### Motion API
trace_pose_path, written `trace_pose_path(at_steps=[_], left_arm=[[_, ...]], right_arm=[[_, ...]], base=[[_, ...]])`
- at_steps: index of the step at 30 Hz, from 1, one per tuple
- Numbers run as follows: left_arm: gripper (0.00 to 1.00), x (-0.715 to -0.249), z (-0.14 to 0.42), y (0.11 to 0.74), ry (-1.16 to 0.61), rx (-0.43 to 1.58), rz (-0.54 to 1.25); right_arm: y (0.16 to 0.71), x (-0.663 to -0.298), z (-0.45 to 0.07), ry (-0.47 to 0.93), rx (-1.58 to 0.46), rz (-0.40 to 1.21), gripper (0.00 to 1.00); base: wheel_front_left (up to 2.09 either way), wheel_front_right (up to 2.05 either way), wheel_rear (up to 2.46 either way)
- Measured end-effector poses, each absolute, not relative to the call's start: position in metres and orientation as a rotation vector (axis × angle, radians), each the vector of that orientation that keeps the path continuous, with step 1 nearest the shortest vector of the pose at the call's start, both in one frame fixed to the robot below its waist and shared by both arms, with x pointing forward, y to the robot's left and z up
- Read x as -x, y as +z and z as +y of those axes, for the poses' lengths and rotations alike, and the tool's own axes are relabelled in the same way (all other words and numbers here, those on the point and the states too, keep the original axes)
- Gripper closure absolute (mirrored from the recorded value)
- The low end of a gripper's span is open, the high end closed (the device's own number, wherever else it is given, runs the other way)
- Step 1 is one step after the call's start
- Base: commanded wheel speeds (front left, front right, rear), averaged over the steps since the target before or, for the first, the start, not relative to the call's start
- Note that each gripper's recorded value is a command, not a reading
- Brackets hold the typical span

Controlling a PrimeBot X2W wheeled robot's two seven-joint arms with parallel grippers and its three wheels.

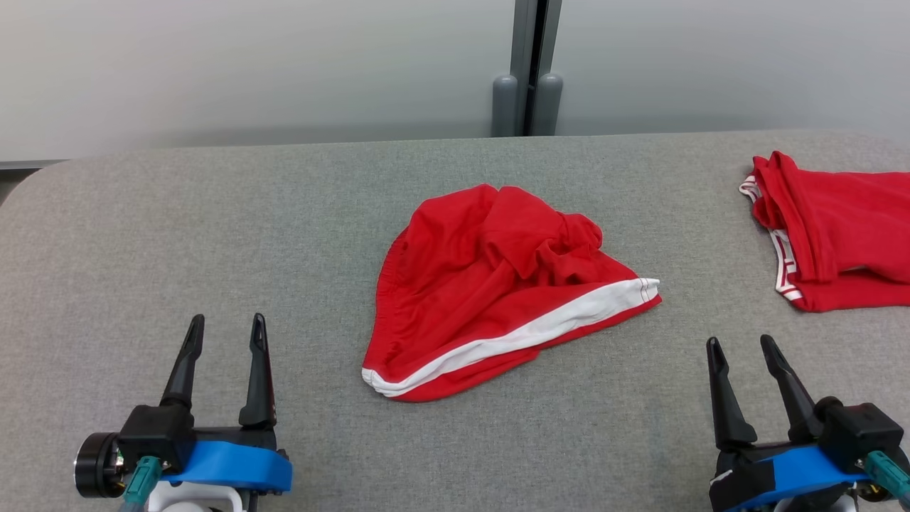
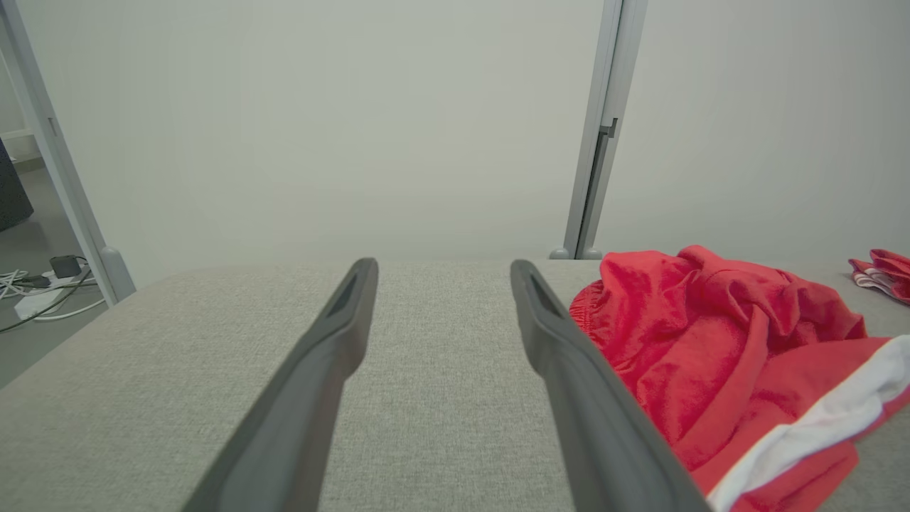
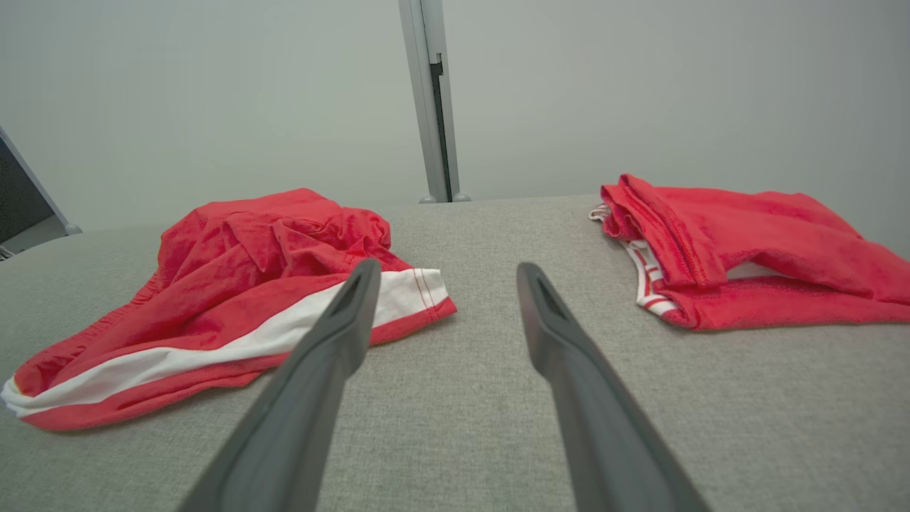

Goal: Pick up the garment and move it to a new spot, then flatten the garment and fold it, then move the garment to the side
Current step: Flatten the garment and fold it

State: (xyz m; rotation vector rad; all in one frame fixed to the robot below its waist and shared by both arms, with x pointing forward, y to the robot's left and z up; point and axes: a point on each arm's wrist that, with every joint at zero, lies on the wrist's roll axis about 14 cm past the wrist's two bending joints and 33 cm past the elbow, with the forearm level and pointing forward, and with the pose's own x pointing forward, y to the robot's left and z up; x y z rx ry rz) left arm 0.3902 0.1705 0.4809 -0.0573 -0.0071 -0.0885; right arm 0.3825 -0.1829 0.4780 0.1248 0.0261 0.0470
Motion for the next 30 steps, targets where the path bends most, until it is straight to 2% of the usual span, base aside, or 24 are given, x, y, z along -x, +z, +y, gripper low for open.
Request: trace_pose_path(at_steps=[10,20,30], left_arm=[[0.0,-0.391,0.156,0.465,-0.14,0.051,0.045],[0.0,-0.393,0.103,0.417,-0.357,0.046,0.209],[0.0,-0.379,0.084,0.369,-0.482,0.042,0.39]], right_arm=[[0.468,-0.385,-0.183,0.049,-0.107,0.08,0.0],[0.442,-0.422,-0.177,0.11,-0.033,0.183,0.0],[0.404,-0.451,-0.166,0.193,0.028,0.297,0.0]], base=[[0.0,0.0,0.0],[0.0,0.0,0.0],[0.0,0.0,0.0]])
